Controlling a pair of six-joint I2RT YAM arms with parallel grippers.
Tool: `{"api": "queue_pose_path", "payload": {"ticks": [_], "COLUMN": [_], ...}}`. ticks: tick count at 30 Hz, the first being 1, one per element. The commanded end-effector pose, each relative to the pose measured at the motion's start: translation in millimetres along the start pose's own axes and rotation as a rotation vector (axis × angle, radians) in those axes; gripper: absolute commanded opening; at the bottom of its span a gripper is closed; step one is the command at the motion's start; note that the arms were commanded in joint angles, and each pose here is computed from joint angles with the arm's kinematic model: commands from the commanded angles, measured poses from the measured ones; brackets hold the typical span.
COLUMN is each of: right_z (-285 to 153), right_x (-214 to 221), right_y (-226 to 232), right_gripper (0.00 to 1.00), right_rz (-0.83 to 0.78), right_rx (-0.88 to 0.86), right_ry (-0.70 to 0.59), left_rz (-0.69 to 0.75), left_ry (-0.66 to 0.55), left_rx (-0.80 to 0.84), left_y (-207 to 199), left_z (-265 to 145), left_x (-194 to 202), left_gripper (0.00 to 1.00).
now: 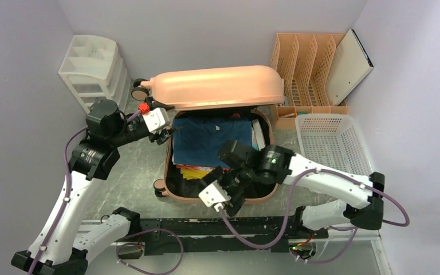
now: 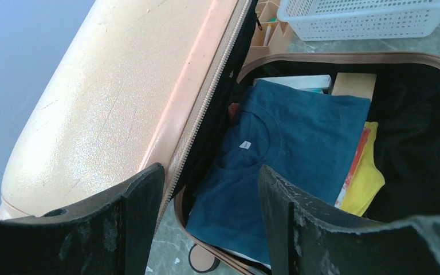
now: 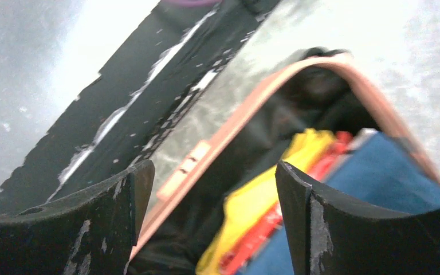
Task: Open, take out, and arrange the luggage
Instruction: Open the luggage at the center of the board, then close the luggage at the center of the board.
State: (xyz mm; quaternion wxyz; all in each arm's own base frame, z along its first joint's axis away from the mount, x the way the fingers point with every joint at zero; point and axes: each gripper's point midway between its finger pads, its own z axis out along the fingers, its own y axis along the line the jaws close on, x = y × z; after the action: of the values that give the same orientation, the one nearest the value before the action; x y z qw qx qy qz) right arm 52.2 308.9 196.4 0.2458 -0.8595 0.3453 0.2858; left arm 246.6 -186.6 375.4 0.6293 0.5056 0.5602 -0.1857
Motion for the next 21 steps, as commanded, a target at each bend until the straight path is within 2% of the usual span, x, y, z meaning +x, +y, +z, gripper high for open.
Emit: {"api": "queue_pose_path", "payload": {"ticks": [1,3,5,9,15,18,21], "right_z": [-65,-95,-134,-240,-385,-447,-477], "right_x": [-51,-70,-82,-79,-83,-50,-22], "right_y": [-25,-41,-69,-117,-120,-121,-129], "right_gripper": [0.85,0.99,1.00,1.00,1.00,1.00,1.00], "right_rz": [-0.066,-0.082,-0.051,0.018,0.224,0.370,0.401], "right_rx": [0.143,0.240,0.428,0.928,1.486,1.824,2.050], "right_ry": [-0.092,-0.127,-0.136,-0.088,-0.186,-0.110,0.012], "left_rz": [-0.190,-0.190,-0.186,-0.177,-0.193,-0.210,-0.214], "left_ry": [0.212,0.211,0.209,0.198,0.200,0.207,0.212], "left_rx": [0.000,-0.001,0.000,0.020,0.040,0.053,0.097], "left_y": [-13,-13,-13,-16,-24,-29,-41], "left_z": [4,4,3,0,1,1,-3], "left_x": [72,71,68,63,70,75,77], "left_gripper": [0.67,0.67,0.67,0.68,0.68,0.68,0.69]}}
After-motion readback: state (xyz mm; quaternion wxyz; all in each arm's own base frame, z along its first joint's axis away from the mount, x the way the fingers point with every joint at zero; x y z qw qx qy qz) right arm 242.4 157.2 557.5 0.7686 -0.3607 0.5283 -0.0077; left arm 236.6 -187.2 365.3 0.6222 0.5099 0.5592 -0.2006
